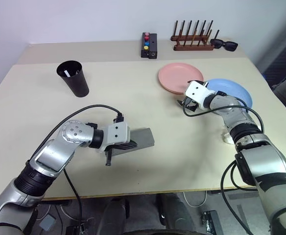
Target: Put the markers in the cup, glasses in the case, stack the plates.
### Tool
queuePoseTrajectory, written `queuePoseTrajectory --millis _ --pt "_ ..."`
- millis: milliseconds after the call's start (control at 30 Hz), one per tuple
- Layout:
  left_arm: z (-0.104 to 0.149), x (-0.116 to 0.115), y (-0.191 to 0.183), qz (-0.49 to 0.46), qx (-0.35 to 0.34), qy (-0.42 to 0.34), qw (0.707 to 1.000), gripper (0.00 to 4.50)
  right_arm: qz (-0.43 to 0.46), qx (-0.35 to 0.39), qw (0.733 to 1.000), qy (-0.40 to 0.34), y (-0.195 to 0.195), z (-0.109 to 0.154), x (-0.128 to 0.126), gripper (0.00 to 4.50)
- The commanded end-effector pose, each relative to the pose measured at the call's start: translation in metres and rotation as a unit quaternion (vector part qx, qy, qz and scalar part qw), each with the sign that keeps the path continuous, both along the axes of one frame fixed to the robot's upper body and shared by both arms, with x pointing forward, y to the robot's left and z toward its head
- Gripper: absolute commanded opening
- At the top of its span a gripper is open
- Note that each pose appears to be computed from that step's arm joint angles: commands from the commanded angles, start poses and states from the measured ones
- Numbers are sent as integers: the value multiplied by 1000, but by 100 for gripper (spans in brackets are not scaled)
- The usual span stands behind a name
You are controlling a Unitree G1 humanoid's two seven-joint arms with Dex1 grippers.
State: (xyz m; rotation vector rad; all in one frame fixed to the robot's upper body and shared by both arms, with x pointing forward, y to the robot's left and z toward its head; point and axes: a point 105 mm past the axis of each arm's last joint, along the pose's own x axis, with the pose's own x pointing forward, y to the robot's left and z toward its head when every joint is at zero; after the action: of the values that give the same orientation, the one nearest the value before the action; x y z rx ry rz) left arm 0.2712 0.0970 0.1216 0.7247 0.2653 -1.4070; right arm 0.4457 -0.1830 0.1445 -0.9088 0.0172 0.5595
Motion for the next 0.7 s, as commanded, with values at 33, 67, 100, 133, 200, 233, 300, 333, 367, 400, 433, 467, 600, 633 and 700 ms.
queuePoseTrajectory --millis 33,67,100,133,200,233,300,333,367,400,433,467,600,633,700 --pt "-11 0 13 12 27 18 999 2 -1 13 999 -30 -5 19 0 450" --pt "-10 1 15 16 25 20 999 2 -2 12 999 -29 -5 18 0 450" --pt "-9 1 17 16 26 18 999 2 -2 12 1000 -29 -6 17 0 450" --pt "-9 4 22 20 31 11 999 2 -2 12 1000 -29 -7 17 -1 450" --pt "-7 12 32 40 38 -1 998 2 -5 11 1000 -28 -9 17 -1 450" --pt "-6 15 35 45 38 -5 998 2 -5 11 1000 -28 -9 17 -1 450" --pt "-3 18 38 51 33 -7 998 2 -5 11 1000 -27 -9 17 -1 450" --pt "0 19 38 53 27 -9 998 2 -5 11 1000 -27 -9 17 -1 450" --pt "5 20 37 55 12 -7 998 2 -5 11 1000 -27 -9 17 -1 450" --pt "10 20 35 57 -4 -5 998 2 -6 10 1000 -26 -9 17 -1 450" --pt "13 21 34 57 -14 -3 998 2 -6 10 1000 -26 -9 17 -1 450" --pt "21 21 32 63 -40 3 997 2 -7 8 1000 -25 -9 17 0 450" --pt "51 24 37 81 -114 16 990 2 -16 -1 1000 -17 -12 18 3 450" --pt "55 24 39 85 -121 17 989 2 -16 -5 1000 -15 -12 18 4 450" --pt "67 26 47 100 -149 19 984 2 -20 -9 1000 -12 -12 17 5 450"
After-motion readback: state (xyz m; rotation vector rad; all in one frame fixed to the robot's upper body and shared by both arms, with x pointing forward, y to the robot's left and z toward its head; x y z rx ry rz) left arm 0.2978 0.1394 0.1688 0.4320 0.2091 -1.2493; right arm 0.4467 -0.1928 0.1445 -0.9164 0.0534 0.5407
